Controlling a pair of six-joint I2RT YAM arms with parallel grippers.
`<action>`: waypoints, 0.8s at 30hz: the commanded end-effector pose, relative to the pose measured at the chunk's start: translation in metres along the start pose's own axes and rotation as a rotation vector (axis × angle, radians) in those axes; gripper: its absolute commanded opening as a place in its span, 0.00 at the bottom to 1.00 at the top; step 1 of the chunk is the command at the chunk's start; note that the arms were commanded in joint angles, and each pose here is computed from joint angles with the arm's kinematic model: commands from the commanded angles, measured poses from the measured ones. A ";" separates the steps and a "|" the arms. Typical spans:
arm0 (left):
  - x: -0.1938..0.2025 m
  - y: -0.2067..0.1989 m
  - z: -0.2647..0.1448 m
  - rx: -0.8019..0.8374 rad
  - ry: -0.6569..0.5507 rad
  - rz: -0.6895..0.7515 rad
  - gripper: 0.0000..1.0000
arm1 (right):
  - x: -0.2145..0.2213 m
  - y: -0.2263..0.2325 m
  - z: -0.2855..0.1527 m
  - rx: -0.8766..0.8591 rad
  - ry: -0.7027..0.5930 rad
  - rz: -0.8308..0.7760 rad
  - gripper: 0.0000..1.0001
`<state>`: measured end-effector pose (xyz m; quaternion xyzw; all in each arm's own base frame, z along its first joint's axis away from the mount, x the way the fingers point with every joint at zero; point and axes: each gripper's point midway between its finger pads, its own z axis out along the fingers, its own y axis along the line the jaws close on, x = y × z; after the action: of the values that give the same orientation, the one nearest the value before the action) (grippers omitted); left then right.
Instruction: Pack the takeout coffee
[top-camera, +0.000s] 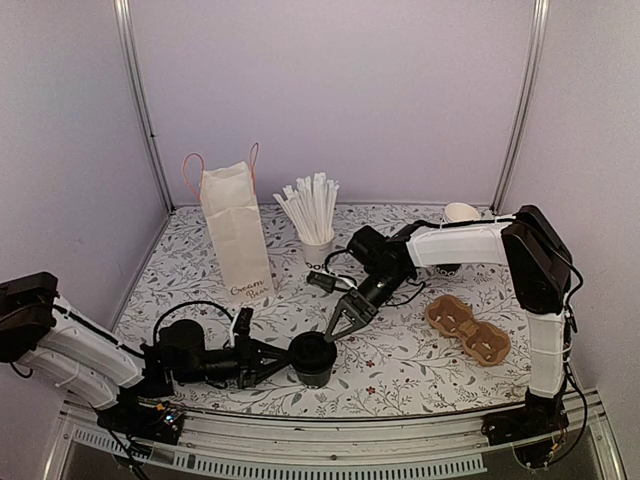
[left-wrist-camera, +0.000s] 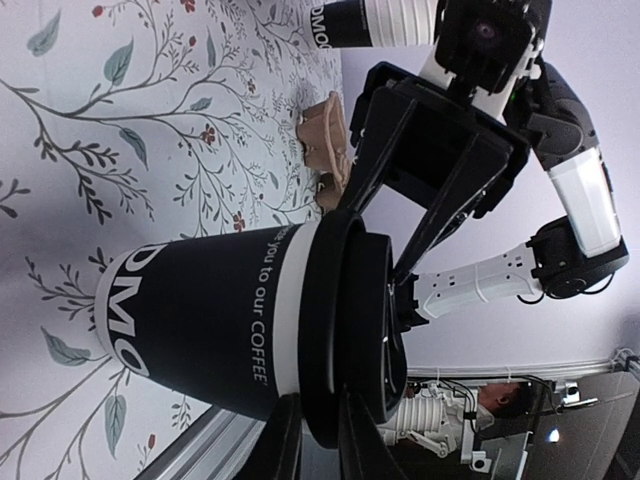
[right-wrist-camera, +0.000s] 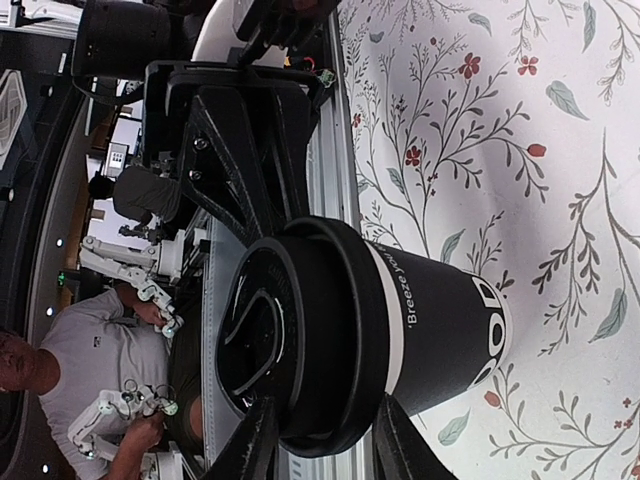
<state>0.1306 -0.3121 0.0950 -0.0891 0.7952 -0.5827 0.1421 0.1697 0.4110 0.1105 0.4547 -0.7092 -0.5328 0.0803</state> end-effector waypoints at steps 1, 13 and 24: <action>0.037 0.150 -0.037 -0.526 0.140 -0.078 0.14 | 0.054 -0.075 0.024 0.217 0.151 0.127 0.30; 0.024 0.110 0.004 -0.466 0.154 0.087 0.17 | 0.021 -0.008 0.001 0.108 0.062 -0.040 0.38; -0.002 0.009 0.025 -0.445 0.064 0.366 0.44 | 0.005 0.006 -0.047 0.152 -0.046 -0.087 0.46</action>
<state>0.1422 -0.3521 0.1032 0.0090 0.8621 -0.4750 0.1763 0.1859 0.3830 0.1188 0.4701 -0.7317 -0.4926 0.0324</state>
